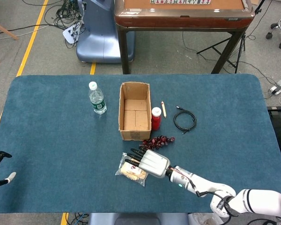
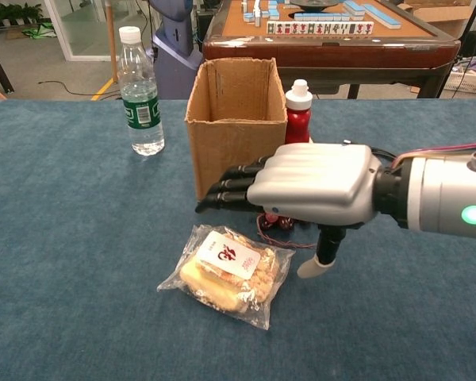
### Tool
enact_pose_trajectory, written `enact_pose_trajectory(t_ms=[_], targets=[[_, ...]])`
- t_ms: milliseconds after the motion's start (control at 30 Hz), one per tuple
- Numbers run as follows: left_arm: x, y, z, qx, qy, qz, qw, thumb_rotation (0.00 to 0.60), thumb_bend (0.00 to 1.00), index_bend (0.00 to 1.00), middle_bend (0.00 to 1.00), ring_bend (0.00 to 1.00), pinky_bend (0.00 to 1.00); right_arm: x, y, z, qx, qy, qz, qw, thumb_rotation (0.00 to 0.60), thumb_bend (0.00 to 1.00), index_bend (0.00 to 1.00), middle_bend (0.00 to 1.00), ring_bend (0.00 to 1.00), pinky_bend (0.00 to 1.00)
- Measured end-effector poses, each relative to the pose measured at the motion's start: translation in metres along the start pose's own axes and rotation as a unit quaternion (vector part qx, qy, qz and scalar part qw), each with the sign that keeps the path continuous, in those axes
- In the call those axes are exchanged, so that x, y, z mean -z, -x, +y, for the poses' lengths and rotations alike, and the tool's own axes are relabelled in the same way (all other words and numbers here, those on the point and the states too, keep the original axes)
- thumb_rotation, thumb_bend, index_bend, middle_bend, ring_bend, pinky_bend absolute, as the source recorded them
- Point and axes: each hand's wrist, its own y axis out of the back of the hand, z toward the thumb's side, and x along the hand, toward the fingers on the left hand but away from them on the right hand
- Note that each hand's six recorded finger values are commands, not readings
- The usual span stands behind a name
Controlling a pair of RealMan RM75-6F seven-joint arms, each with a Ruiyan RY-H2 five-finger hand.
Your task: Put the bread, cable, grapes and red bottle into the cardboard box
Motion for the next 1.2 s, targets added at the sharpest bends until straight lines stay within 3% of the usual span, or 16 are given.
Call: enact_pose_trajectory(t_ms=[600,1000,1200], targets=[[0.006,0.000,-0.002,0.001,-0.010,0.014,0.9998,0.600,0.15,0.37,0.32,0.27,0.54,-0.012,0.019,-0.009,-0.004,-0.039,0.036,0.9986,0.600,0.00,0.00,0.06,0.03,0.19],[0.006,0.000,-0.002,0.004,-0.010,0.014,0.9999,0.600,0.15,0.37,0.32,0.27,0.54,-0.013,0.032,-0.014,-0.024,-0.029,0.032,0.9988,0.600,0.00,0.00,0.06,0.03,0.19],[0.006,0.000,-0.002,0.004,-0.010,0.014,0.9998,0.600,0.15,0.37,0.32,0.27,0.54,-0.013,0.038,-0.014,-0.034,-0.018,0.027,0.9989,0.600,0.00,0.00,0.11,0.03,0.19]])
